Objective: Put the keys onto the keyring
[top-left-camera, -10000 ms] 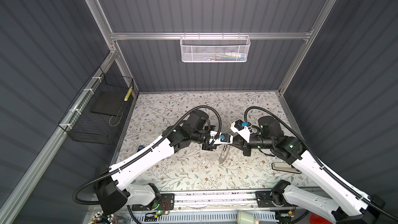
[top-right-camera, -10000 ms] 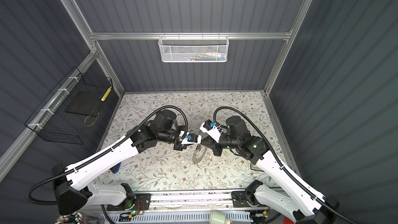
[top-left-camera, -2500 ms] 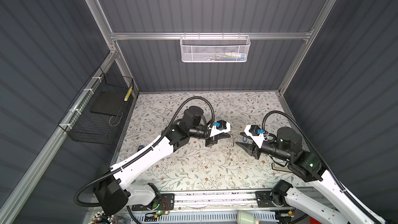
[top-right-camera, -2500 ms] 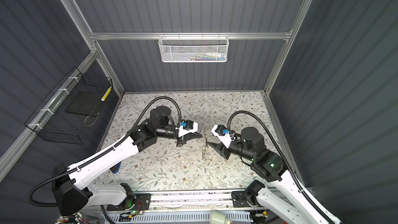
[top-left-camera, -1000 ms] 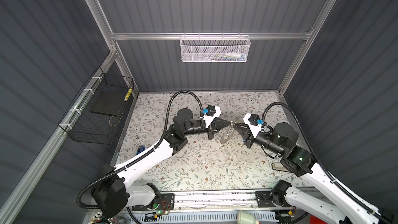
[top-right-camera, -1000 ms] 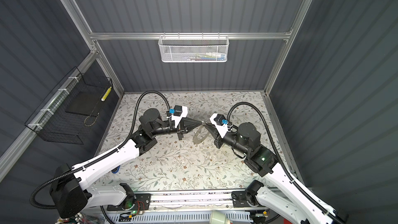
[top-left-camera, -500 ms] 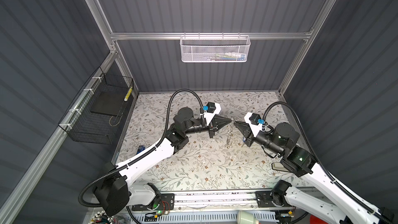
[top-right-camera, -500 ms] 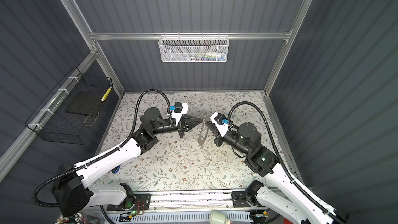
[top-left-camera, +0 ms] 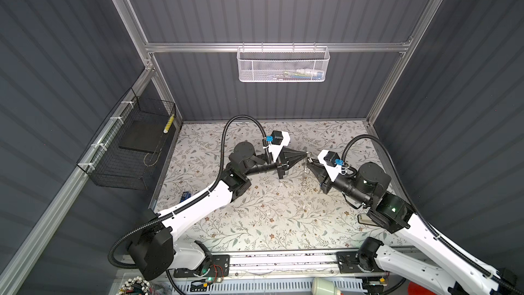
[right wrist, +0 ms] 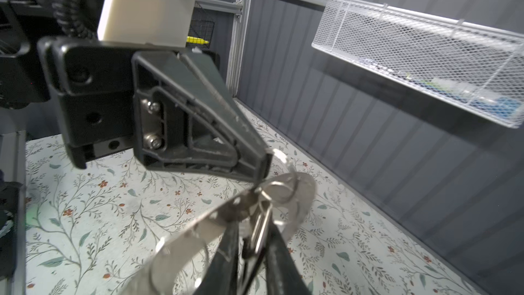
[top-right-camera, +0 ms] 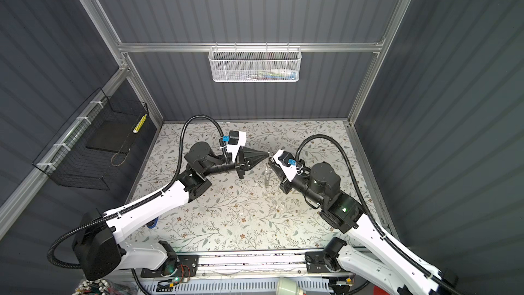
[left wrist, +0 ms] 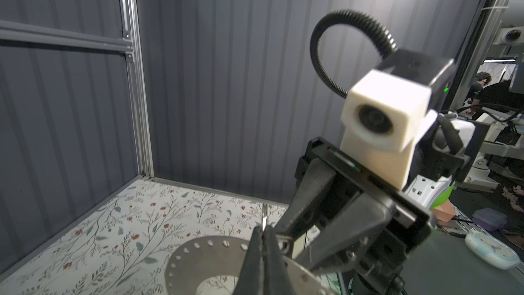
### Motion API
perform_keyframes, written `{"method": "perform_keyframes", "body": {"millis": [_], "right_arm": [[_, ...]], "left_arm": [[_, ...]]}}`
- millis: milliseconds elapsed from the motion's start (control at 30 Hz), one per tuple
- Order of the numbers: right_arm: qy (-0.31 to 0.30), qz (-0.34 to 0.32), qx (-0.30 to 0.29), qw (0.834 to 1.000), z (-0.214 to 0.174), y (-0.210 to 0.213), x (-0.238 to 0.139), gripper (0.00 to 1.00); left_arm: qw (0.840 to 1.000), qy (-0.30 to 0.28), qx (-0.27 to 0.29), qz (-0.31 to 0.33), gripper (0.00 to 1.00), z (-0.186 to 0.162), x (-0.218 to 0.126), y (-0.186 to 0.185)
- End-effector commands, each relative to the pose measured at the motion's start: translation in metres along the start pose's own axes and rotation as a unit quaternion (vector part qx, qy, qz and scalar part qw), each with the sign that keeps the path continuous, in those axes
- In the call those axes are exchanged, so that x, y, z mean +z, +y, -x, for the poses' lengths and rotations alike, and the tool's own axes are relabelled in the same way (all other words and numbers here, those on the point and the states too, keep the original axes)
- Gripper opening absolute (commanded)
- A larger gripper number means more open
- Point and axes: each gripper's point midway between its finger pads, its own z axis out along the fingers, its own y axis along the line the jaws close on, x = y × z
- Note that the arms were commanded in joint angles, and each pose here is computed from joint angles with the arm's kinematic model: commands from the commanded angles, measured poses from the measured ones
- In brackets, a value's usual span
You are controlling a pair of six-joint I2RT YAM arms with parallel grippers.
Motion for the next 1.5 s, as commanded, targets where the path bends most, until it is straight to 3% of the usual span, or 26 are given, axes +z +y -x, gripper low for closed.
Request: {"method": "perform_keyframes", "body": {"millis": [0, 233, 367, 600, 867, 1200, 1467], "right_arm": [[0.006, 0.007, -0.007, 1.000, -0.005, 0.004, 0.001, 0.28], [-0.015, 0.004, -0.007, 1.000, 0.006, 0.002, 0.001, 0.32], [-0.012, 0.004, -0.008, 1.000, 0.004, 0.002, 0.002, 0.25], [0.003, 0.033, -0.016, 0.999, -0.005, 0.013, 0.005, 0.00], [0.004, 0.036, -0.012, 0.999, -0.002, 0.013, 0.007, 0.00], [-0.005, -0.004, -0.005, 1.000, 0.005, -0.002, -0.016, 0.00], [0.028, -0.005, -0.005, 1.000, -0.005, -0.005, -0.013, 0.00]], "left_arm": [[0.999, -0.036, 0.018, -0.010, 0.00, 0.025, 0.001, -0.008], [0.999, -0.034, 0.019, -0.009, 0.00, 0.023, 0.001, -0.009], [0.999, -0.037, 0.021, -0.006, 0.00, 0.025, 0.000, -0.010], [0.999, -0.046, 0.027, 0.008, 0.00, 0.028, 0.000, -0.007], [0.997, -0.068, 0.025, 0.000, 0.00, 0.022, -0.001, -0.011], [0.996, 0.024, 0.088, -0.011, 0.00, 0.005, -0.007, -0.022], [0.993, 0.038, 0.113, -0.020, 0.00, 0.010, -0.011, -0.029]]}}
